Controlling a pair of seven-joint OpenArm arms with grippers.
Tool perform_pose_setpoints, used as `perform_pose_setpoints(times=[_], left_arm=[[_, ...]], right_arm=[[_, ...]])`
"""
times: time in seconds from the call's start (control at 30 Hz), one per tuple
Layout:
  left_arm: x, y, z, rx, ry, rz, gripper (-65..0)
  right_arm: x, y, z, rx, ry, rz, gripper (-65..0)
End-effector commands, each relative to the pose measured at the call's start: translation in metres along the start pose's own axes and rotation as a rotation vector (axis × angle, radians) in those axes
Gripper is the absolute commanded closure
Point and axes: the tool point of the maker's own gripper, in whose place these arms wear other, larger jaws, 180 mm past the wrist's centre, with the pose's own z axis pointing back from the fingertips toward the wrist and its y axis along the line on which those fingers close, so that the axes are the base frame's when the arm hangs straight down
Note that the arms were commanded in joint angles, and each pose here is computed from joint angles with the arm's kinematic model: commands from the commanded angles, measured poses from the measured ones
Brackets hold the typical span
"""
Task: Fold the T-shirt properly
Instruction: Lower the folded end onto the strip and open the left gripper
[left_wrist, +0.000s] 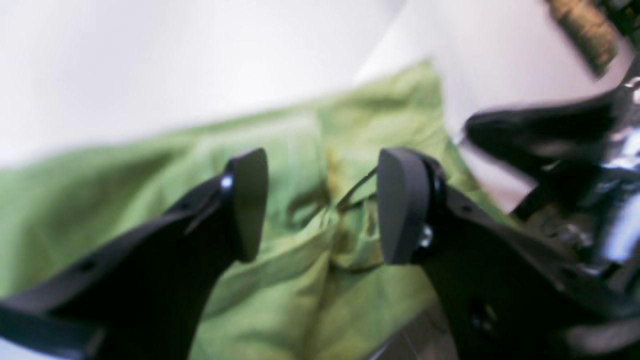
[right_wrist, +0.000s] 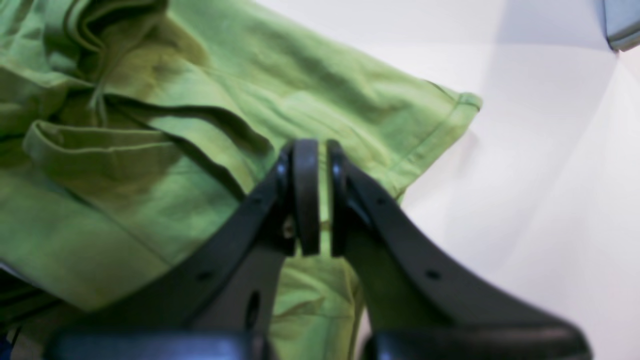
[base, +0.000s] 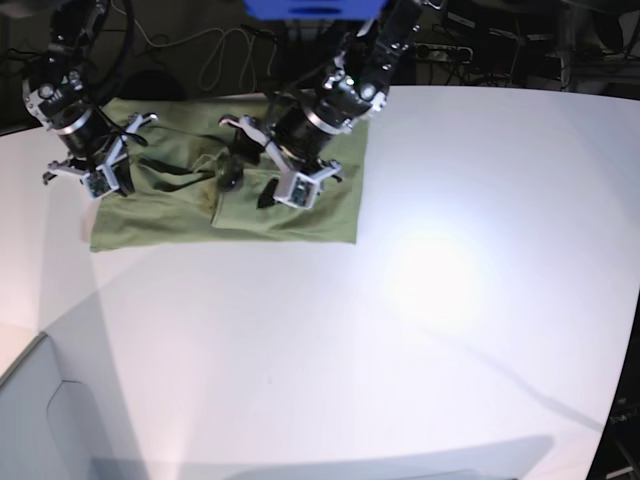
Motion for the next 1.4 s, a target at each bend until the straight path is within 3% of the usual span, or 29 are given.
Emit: perform_pose_setpoints(times=[0.0,0.23,0.4,0.53,0.83,1.23,1.37], left_arm=[[0.012,-0.005,0.007,-0.011,-0.043,-0.001,-33.5],[-0.016,0.016,0.028,0.02,0.038,-0.059,-33.5],[-0.046,0.048,0.031,0.104,0.114,-0.031,-33.5],[-0.054,0.054,0.03,0.116,0.135,-0.024,-33.5],[-0.066,0.037,-0.001,0.086,0.16,0.038,-33.5],[-0.07,0.021,-0.006,0.033,0.178,0.015,-33.4],[-0.073,-0.001,-0.006,-0.05,0.194,-0.054,-33.4]], right_arm=[[0.011,-0.001,0.003,0.01,-0.041,0.02,0.0],[0.012,-0.002,0.003,0.007,-0.045,0.02,0.0],[0.013,0.0,0.002,0.012,-0.047,0.018,0.0],[0.012,0.0,0.002,0.013,-0.045,0.016,0.0],[0.009,0.002,0.003,0.015,-0.038,0.013,0.0],[0.01,0.0,0.004,0.011,-0.039,0.018,0.0],[0.01,0.0,0.004,0.01,-0.04,0.018,0.0]])
